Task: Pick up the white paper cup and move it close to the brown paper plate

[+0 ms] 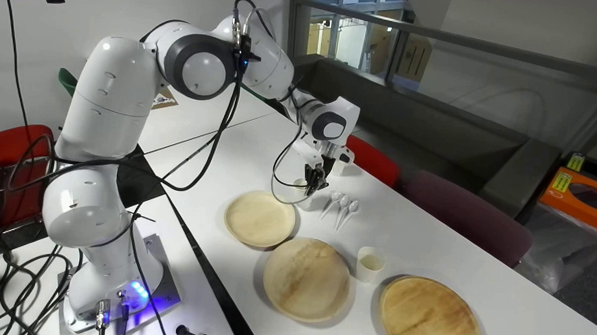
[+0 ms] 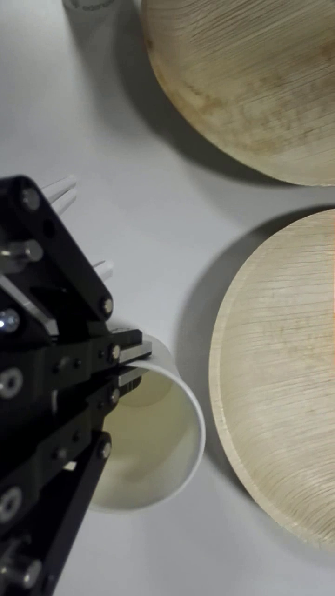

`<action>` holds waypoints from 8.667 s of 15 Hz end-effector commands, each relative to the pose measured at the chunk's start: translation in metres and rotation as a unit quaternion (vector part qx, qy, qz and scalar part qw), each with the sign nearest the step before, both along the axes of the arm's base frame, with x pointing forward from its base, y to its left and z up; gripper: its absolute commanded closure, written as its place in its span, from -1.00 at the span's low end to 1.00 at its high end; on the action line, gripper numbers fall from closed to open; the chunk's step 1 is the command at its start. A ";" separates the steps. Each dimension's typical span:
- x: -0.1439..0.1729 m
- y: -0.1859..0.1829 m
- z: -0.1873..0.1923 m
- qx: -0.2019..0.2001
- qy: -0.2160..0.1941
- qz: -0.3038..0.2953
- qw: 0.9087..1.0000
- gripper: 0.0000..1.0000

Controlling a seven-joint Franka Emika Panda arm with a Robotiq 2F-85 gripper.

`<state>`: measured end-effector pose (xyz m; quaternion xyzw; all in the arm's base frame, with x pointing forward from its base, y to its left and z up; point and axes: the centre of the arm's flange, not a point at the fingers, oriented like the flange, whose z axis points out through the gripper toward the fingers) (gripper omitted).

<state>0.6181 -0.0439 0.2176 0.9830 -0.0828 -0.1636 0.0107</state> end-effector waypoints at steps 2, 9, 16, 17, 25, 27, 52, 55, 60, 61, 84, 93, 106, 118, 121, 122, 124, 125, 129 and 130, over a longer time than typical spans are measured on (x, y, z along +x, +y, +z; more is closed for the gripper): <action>-0.029 -0.016 0.005 0.024 -0.009 -0.015 1.000 0.98; -0.029 -0.003 0.004 0.036 -0.006 -0.011 0.999 -0.02; -0.049 0.037 0.048 0.036 -0.048 0.050 0.997 -1.00; -0.054 0.042 0.055 0.036 -0.055 0.059 0.996 -1.00; -0.119 0.082 0.056 0.035 -0.002 0.155 0.987 -1.00; -0.134 0.092 0.050 0.030 0.010 0.179 0.983 -1.00; -0.121 0.113 -0.044 -0.022 0.069 0.166 0.983 0.43; -0.121 0.118 -0.063 -0.022 0.065 0.174 0.982 0.87; -0.120 0.119 -0.081 -0.023 0.042 0.183 0.982 1.00; -0.119 0.119 -0.082 -0.025 0.034 0.182 0.982 1.00; -0.139 0.240 -0.094 0.018 0.029 0.296 0.955 1.00; -0.152 0.228 -0.106 0.027 0.061 0.298 0.952 1.00; -0.168 0.219 -0.101 0.029 0.083 0.316 0.945 0.18; -0.214 0.219 0.018 -0.026 -0.029 0.360 0.932 -1.00; -0.223 0.223 0.049 -0.030 -0.053 0.368 0.928 -1.00; -0.226 0.224 0.058 -0.030 -0.062 0.371 0.926 -1.00; -0.230 0.225 0.072 -0.029 -0.078 0.375 0.923 -1.00; -0.233 0.225 0.078 -0.030 -0.084 0.378 0.921 -1.00; -0.231 0.217 0.094 -0.021 -0.088 0.371 0.924 -1.00; -0.220 0.231 0.079 -0.026 -0.086 0.370 0.925 -1.00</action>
